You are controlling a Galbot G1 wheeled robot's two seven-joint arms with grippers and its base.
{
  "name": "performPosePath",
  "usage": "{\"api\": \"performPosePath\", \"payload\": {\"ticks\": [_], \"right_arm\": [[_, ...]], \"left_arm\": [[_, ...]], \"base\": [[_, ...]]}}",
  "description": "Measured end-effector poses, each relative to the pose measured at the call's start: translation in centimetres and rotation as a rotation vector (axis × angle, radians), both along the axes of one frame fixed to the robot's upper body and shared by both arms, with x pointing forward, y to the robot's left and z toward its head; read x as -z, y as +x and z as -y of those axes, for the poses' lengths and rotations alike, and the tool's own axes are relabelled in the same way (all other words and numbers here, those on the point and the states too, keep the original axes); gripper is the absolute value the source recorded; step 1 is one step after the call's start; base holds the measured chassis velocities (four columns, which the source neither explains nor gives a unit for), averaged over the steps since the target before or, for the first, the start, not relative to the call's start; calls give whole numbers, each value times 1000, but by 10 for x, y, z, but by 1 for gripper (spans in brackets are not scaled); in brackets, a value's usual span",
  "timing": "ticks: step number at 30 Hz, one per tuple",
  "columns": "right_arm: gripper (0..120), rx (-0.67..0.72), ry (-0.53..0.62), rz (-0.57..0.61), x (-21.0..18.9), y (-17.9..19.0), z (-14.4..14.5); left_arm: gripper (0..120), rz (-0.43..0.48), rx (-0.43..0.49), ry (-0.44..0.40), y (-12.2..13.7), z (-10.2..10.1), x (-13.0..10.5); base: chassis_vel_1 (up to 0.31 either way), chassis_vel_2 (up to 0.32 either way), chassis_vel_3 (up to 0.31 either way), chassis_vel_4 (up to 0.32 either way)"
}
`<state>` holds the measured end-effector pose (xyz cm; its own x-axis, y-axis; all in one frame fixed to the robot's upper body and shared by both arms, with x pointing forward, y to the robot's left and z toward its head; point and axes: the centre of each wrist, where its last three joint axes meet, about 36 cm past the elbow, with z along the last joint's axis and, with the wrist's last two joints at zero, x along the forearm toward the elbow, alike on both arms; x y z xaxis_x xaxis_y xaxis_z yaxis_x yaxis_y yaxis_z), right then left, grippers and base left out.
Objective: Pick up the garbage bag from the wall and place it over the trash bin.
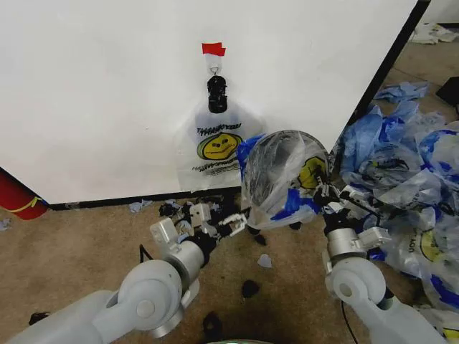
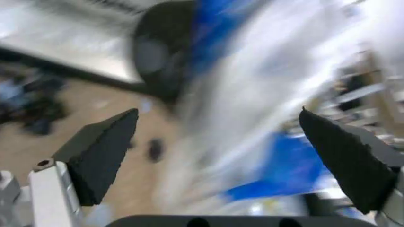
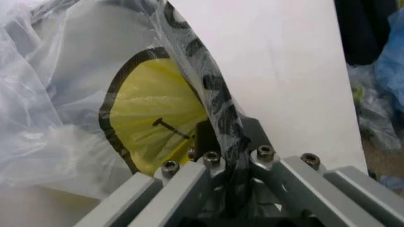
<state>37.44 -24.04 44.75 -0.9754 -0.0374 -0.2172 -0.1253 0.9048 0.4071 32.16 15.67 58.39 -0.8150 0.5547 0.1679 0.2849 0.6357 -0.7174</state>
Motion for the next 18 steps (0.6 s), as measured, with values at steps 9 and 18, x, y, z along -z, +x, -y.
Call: {"api": "performPosePath", "payload": {"ticks": [9,18], "right_arm": [[0,-3,-47,18,0,3,-2],[0,1,-136,55,-1,13,3]], "left_arm": [[100,50,127,-39,-11,11,-2],[100,73,146,73,23,50,23]], "base": [[0,0,0,0],[0,0,0,0]]}}
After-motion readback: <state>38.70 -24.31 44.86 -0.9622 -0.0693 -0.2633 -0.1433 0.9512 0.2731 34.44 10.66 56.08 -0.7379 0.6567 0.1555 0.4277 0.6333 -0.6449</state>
